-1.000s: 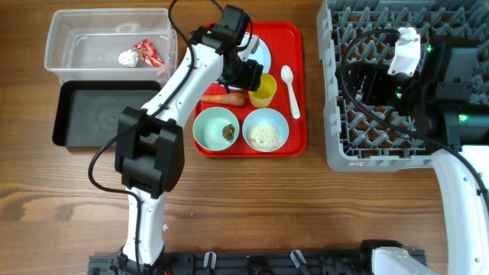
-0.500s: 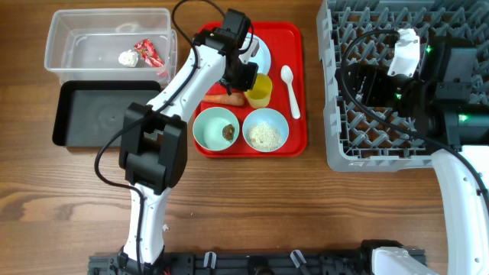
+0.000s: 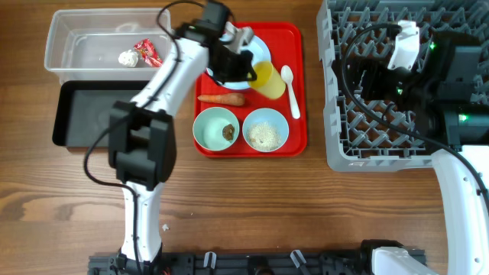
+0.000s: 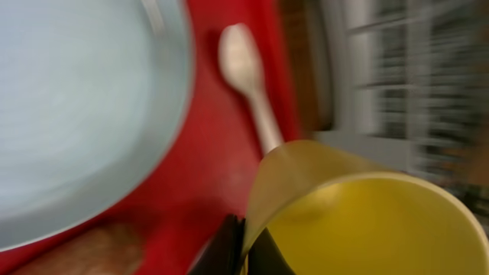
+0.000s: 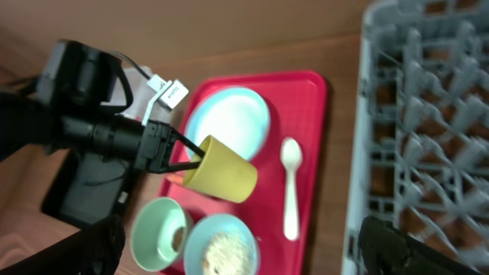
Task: Sort waste into correct bins and load items into the dishwasher rack
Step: 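Lift the yellow cup and hand it to the right gripper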
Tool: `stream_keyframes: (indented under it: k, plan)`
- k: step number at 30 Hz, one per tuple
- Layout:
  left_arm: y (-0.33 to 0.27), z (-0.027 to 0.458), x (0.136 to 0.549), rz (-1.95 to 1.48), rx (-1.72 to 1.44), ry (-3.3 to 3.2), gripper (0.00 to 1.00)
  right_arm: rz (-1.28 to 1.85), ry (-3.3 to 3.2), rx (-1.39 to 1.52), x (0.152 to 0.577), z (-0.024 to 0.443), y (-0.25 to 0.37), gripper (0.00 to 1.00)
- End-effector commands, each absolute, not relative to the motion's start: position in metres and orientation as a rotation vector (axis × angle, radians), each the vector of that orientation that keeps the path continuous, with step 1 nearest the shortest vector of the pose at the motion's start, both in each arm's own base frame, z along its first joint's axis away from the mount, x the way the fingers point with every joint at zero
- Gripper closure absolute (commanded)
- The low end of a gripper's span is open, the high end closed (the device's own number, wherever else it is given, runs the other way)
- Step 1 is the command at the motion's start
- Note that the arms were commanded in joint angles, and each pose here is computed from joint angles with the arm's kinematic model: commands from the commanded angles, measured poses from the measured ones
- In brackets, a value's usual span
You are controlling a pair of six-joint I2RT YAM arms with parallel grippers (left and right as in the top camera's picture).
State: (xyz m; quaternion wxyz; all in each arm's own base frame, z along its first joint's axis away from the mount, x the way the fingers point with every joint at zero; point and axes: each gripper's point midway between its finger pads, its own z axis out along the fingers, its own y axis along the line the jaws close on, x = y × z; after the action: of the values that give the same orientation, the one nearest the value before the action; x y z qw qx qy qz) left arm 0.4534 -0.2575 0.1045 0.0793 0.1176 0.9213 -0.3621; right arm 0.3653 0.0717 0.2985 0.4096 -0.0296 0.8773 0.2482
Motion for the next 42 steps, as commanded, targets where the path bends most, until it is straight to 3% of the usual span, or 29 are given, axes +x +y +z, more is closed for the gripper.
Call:
stream_keyframes:
  k: [1, 8, 16, 25, 31, 35, 42]
  plan:
    - [-0.260, 0.208, 0.439, -1.746, 0.398, 2.425, 0.96, 0.780, 2.102, -0.190, 0.367, 0.323, 0.095, 0.00]
    - [-0.232, 0.263, 0.432, -2.154, 0.412, 2.133, 0.96, 0.881, 1.964, -0.488, 0.364, 0.336, 0.135, 0.00]
    - [-0.243, 0.264, 0.421, -2.218, 0.381, 2.173, 0.96, 1.122, 1.850, -0.762, 0.366, 0.316, 0.192, 0.00]
    - [-0.259, 0.263, 0.409, -2.254, 0.395, 2.207, 0.96, 1.276, 1.816, -0.841, 0.376, 0.291, 0.222, 0.01]
    - [-0.267, 0.263, 0.404, -2.272, 0.399, 2.227, 0.96, 1.283, 1.818, -0.860, 0.381, 0.280, 0.233, 0.10]
    - [-0.268, 0.263, 0.403, -2.274, 0.404, 2.228, 0.96, 1.294, 1.834, -0.852, 0.383, 0.274, 0.233, 0.21]
    - [-0.268, 0.263, 0.403, -2.274, 0.403, 2.228, 0.96, 1.291, 1.843, -0.840, 0.384, 0.273, 0.233, 0.22]
